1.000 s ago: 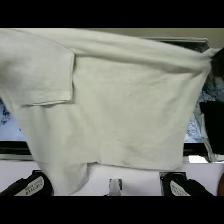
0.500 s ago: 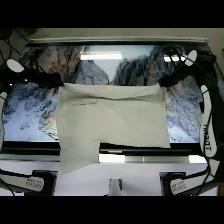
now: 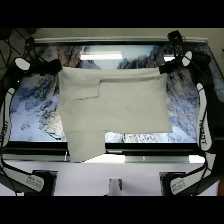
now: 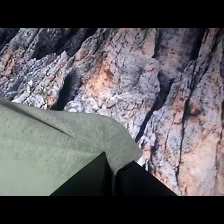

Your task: Fold the shirts.

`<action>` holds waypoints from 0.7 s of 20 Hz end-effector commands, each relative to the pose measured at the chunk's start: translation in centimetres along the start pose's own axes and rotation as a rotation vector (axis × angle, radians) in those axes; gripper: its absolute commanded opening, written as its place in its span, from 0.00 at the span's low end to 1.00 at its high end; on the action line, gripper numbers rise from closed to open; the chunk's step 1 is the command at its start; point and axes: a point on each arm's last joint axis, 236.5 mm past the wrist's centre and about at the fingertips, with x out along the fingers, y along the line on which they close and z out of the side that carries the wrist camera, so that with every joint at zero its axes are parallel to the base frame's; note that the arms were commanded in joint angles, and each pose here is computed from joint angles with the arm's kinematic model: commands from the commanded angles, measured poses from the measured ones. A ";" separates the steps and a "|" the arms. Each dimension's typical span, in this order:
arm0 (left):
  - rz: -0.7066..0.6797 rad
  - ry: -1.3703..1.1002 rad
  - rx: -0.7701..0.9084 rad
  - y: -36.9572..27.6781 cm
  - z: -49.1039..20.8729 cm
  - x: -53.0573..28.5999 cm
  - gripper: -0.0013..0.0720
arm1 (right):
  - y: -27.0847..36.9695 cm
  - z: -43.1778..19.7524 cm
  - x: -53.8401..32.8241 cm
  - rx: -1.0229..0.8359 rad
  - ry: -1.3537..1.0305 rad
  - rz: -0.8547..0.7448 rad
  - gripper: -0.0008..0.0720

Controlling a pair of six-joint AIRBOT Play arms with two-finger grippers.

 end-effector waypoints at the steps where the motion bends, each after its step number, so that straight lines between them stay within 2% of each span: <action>1: -0.014 0.263 -0.031 0.9 -6.2 0.6 0.07 | 2.4 -5.5 1.2 0.014 0.221 0.095 0.06; 3: -0.035 0.345 0.022 0.2 -7.8 -0.9 0.07 | 3.4 -7.9 -0.2 -0.067 0.329 0.156 0.06; 5: 0.034 0.494 0.061 1.7 -11.0 -2.5 0.07 | 3.8 -10.6 -1.5 -0.158 0.446 0.202 0.06; 7: 0.107 0.645 0.036 3.3 -14.6 -3.7 0.07 | 4.2 -12.5 -1.3 -0.158 0.509 0.220 0.06; 12: 0.107 0.813 -0.028 2.7 -19.3 -4.9 0.07 | 5.2 -15.4 0.0 -0.156 0.611 0.264 0.06; 14: 0.108 0.821 -0.030 2.5 -19.6 -4.8 0.07 | 3.5 -15.5 0.1 -0.188 0.622 0.199 0.06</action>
